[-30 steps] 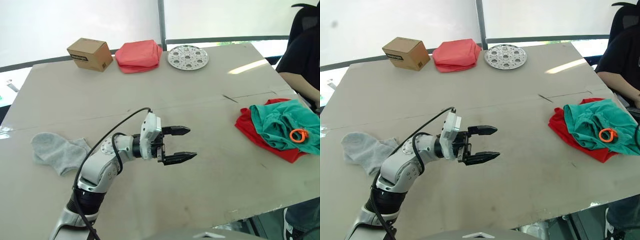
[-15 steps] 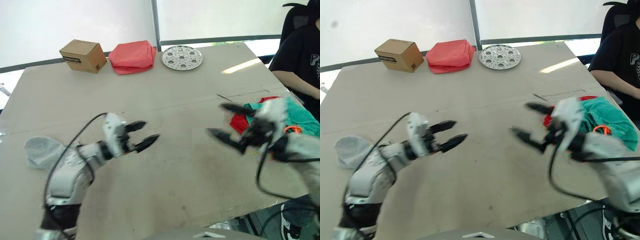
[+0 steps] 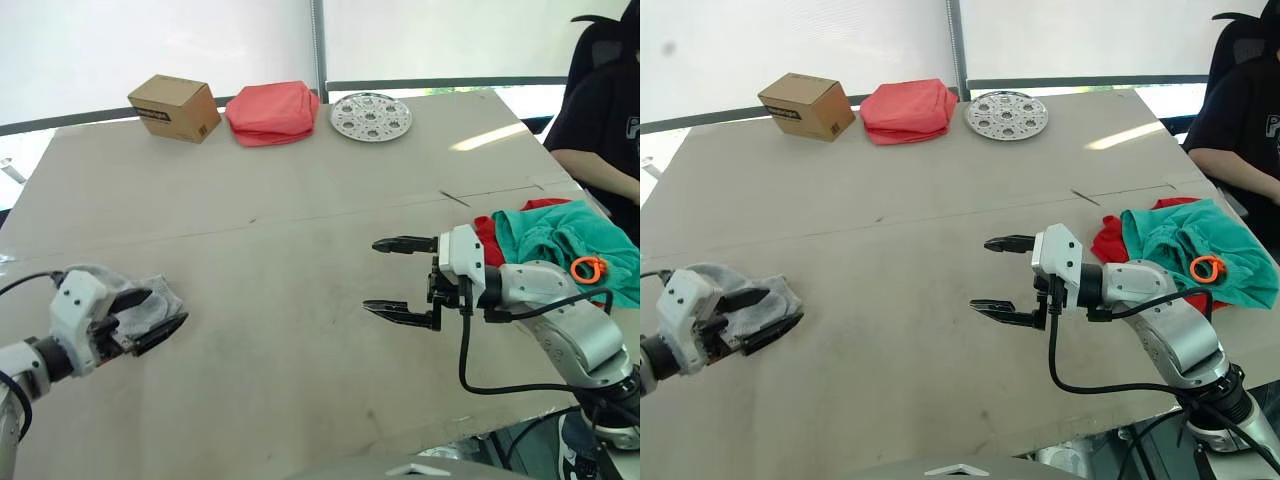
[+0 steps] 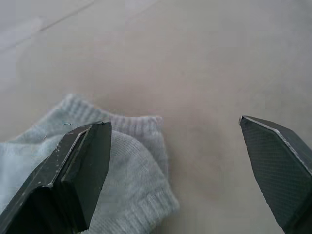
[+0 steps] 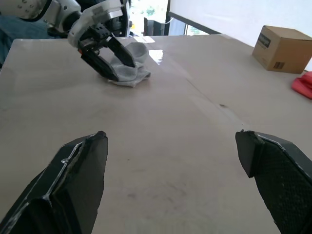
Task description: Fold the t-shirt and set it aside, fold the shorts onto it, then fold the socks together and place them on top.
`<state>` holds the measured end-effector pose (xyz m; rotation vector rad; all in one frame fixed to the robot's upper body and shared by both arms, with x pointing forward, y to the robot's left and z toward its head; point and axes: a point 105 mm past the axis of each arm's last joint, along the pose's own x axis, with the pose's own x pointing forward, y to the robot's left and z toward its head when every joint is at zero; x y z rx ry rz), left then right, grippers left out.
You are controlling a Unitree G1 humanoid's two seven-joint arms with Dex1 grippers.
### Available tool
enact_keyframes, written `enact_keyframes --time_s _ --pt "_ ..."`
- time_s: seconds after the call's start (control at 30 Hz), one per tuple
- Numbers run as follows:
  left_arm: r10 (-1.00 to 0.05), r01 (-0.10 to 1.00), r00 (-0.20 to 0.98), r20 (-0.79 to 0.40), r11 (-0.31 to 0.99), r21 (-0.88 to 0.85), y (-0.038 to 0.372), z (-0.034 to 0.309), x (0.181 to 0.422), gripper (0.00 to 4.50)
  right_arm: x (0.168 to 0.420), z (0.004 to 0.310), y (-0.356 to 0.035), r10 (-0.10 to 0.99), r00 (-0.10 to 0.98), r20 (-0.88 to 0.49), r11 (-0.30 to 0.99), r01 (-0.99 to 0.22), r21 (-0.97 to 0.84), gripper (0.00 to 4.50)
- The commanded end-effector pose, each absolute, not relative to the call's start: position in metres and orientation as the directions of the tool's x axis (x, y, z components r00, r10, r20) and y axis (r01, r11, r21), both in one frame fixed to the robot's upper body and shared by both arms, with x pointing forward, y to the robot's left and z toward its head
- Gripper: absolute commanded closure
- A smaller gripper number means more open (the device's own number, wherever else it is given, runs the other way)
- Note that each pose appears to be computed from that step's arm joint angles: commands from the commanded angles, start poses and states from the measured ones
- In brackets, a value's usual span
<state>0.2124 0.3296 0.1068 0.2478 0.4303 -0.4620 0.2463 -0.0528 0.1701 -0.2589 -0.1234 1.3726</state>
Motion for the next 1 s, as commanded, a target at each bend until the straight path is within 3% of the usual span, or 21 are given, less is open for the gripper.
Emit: enact_keyframes --time_s 0.03,0.2,0.23,0.33,0.37,0.43,0.6,0.8,1.0 --pt "-0.325 0.464 0.807 -0.493 0.865 0.191 0.327 0.094 0.217 0.00 0.246 0.173 -0.055 0.978 0.199 -0.065 0.168 -0.930 -0.328 0.09" --pt "-0.170 0.330 0.830 -0.531 0.917 0.223 0.343 0.071 0.225 0.00 0.252 0.176 -0.057 0.966 0.253 -0.043 0.224 -0.914 -0.339 0.09" --pt "-0.156 0.325 0.826 -0.541 0.917 0.231 0.345 0.068 0.224 0.56 0.253 0.177 -0.057 0.965 0.260 -0.037 0.233 -0.912 -0.337 0.00" --pt "-0.138 0.332 0.812 -0.567 0.908 0.255 0.350 0.067 0.225 1.34 0.251 0.175 -0.059 0.962 0.268 -0.053 0.235 -0.911 -0.340 0.00" --pt "-0.160 0.349 0.808 -0.566 0.906 0.241 0.346 0.067 0.226 1.81 0.251 0.174 -0.059 0.961 0.271 -0.057 0.236 -0.910 -0.340 0.00" --pt "-0.228 0.372 0.809 -0.542 0.912 0.171 0.332 0.069 0.229 2.24 0.250 0.174 -0.062 0.957 0.283 -0.064 0.246 -0.908 -0.340 0.00" --pt "-0.380 0.434 0.831 -0.406 0.900 0.045 0.279 0.090 0.254 4.48 0.251 0.179 -0.069 0.941 0.331 -0.068 0.289 -0.893 -0.345 0.00" --pt "-0.466 0.477 0.819 -0.334 0.877 -0.054 0.183 0.107 0.294 4.48 0.256 0.185 -0.083 0.913 0.399 -0.089 0.344 -0.866 -0.362 0.00" --pt "-0.513 0.495 0.739 -0.436 0.853 -0.163 0.099 0.082 0.313 4.48 0.255 0.182 -0.102 0.879 0.454 -0.147 0.373 -0.845 -0.383 0.00"
